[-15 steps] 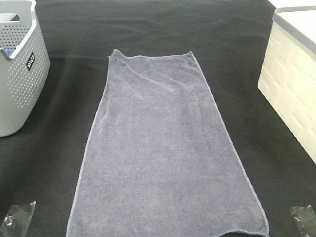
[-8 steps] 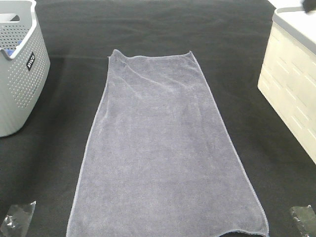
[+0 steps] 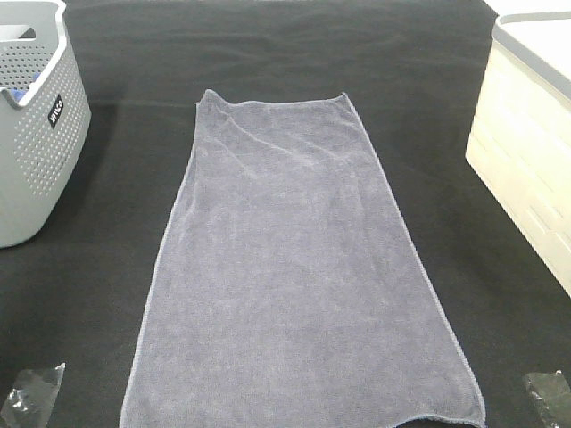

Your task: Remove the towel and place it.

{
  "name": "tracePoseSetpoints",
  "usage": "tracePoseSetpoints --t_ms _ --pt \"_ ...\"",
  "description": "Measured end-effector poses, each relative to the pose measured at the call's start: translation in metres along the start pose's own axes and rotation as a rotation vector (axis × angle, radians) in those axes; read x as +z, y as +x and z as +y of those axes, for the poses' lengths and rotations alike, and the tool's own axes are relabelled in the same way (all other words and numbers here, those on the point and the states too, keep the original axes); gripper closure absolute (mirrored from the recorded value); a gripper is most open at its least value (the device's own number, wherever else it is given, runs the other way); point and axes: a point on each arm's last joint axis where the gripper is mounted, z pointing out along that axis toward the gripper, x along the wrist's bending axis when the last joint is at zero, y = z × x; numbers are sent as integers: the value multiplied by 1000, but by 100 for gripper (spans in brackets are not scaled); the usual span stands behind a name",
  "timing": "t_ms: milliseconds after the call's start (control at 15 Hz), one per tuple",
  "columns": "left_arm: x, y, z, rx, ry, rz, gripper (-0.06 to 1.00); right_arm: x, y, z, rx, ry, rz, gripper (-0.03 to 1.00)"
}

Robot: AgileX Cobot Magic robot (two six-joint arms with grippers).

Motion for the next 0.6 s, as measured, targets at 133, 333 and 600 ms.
tracePoseSetpoints --t_ms 133,333,600 --pt "-28 7 -31 18 -78 20 28 -15 1 -31 -12 -92 2 25" --pt "-55 17 -85 18 -126 54 28 -17 1 -68 -23 -163 5 25" --pt "-68 24 -145 -3 -198 61 28 5 -3 -111 -96 -177 0 25"
